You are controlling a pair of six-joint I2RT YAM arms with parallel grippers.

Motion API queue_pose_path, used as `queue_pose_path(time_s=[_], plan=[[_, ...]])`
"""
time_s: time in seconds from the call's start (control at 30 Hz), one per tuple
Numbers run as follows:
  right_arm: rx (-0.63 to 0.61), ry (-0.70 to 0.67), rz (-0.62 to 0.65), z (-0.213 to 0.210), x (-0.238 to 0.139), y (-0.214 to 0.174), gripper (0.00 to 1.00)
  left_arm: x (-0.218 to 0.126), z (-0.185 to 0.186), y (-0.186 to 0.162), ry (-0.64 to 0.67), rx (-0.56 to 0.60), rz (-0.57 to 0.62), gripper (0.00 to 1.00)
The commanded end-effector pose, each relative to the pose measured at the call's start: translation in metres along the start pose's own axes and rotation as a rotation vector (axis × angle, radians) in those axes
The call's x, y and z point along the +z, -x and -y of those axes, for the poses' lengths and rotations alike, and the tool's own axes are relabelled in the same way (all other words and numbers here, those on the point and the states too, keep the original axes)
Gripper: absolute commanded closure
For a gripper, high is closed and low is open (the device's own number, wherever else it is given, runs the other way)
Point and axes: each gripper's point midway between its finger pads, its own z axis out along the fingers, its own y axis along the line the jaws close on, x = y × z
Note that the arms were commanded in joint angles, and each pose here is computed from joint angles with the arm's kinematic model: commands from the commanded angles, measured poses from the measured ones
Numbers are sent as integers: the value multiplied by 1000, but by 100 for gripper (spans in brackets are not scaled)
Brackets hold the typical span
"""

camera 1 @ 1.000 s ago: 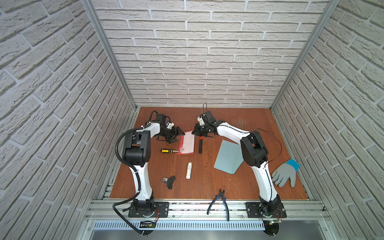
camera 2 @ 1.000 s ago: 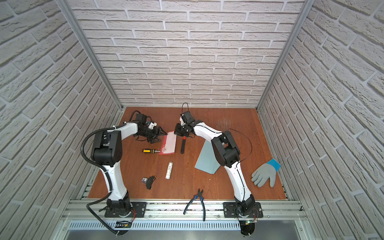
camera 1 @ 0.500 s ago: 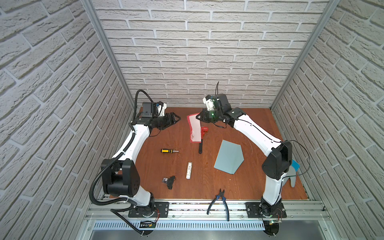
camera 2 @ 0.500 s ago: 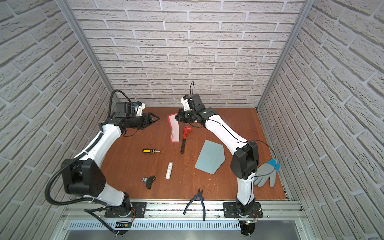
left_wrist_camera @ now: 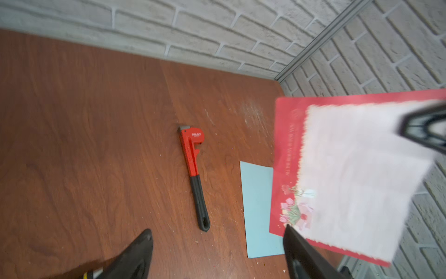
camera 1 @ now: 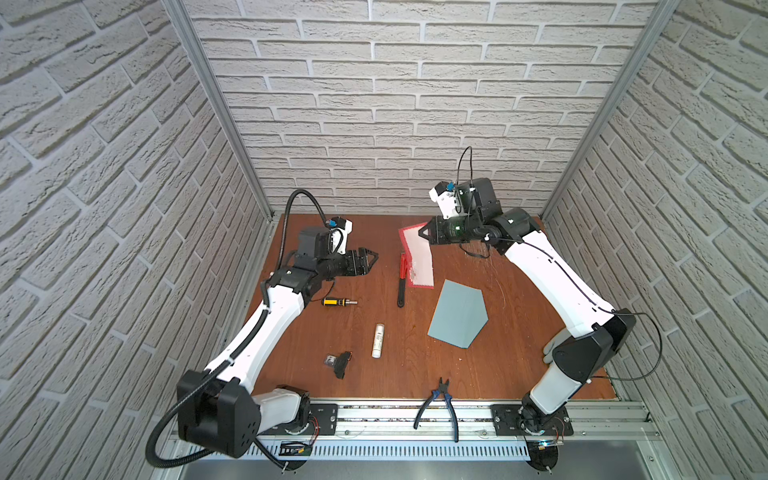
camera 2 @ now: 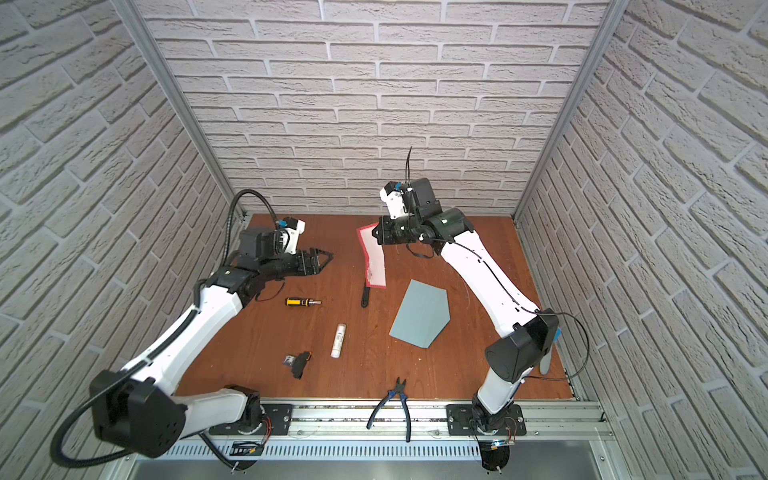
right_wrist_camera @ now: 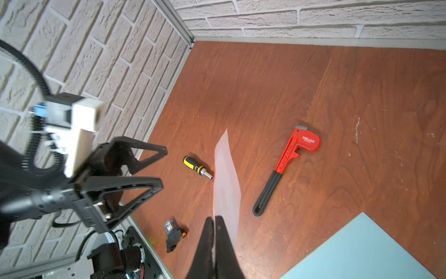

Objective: Place the letter into the envelope and seal it

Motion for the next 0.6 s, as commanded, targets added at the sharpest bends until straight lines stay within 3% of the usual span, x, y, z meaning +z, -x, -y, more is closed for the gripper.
queue_pose_path(time_s=[0.0, 0.33, 0.57], plan=[[-74, 32, -54, -4, -9, -23, 94, -14, 22, 20, -51, 169, 126, 14], [-217, 72, -87, -14, -26, -67, 94, -44, 66, -29, -150, 424, 162, 9], [-327, 83, -136, -23, -28, -110, 94, -58, 89, -60, -260, 534, 173, 11]])
